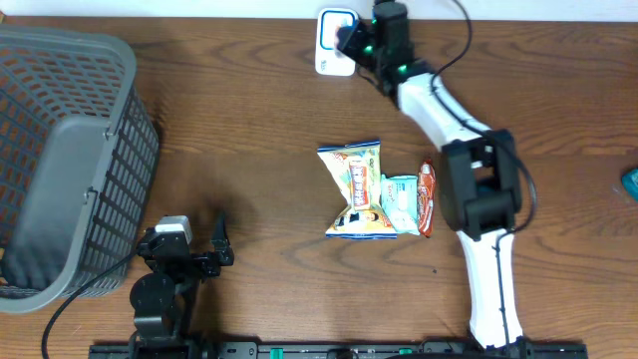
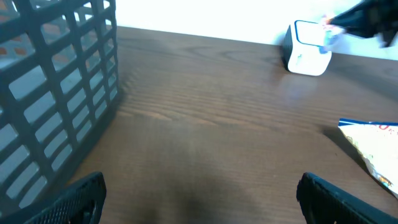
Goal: Scan the item barcode
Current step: 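Move the item to the right edge and release it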
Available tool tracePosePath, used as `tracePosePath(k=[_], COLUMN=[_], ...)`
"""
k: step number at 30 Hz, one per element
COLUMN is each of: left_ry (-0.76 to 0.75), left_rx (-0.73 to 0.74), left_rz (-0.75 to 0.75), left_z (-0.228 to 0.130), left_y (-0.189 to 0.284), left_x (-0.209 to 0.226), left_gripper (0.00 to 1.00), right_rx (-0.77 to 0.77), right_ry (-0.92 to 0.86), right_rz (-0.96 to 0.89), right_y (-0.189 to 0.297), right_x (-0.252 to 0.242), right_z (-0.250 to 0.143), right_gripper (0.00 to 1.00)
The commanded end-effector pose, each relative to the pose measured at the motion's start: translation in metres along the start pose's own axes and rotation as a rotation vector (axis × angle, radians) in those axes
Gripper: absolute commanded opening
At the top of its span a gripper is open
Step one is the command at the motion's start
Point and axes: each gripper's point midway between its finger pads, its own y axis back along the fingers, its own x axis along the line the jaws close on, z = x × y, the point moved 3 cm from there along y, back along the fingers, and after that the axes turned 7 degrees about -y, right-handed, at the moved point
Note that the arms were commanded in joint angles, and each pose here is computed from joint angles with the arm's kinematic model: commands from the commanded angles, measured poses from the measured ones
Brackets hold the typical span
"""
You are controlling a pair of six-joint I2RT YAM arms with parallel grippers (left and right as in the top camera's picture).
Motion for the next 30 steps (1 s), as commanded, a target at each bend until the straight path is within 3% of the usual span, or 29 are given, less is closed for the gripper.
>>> tracePosePath(k=[1, 10, 13, 23, 29, 30], left_ry=[-0.013, -0.013, -0.013, -0.013, -0.013, -0.013], left_rx=[0.039, 0.039, 0.039, 0.039, 0.039, 0.039], left_rz=[-0.011, -0.011, -0.011, -0.011, -0.011, -0.011], left_z=[-0.011, -0.011, -0.011, -0.011, -0.011, -0.011], left_y=[-0.002, -0.002, -0.002, -0.002, -0.002, -0.002], left_x=[-0.001, -0.001, -0.001, -0.001, -0.001, -0.001], left_gripper=[0.98, 0.98, 0.98, 0.98, 0.98, 0.98], right_rx=[-0.175, -0.51, -0.596, -0.391, -0.409, -0.415], right_ry=[0.001, -0.16, -0.189, -0.255, -0.297, -0.293], right_rz=[-0.094, -0.864, -1.191, -1.401, -1.479, -1.479], right_y=[0.075, 0.227, 0.288, 0.318, 0.354, 0.363], right_x=[0.01, -0.154, -0.233, -0.359, -0.384, -0.382], right_z=[0.081, 0.175, 0.195, 0.187, 0.193, 0.198], right_gripper=[0.01, 0.01, 0.01, 0.01, 0.01, 0.09])
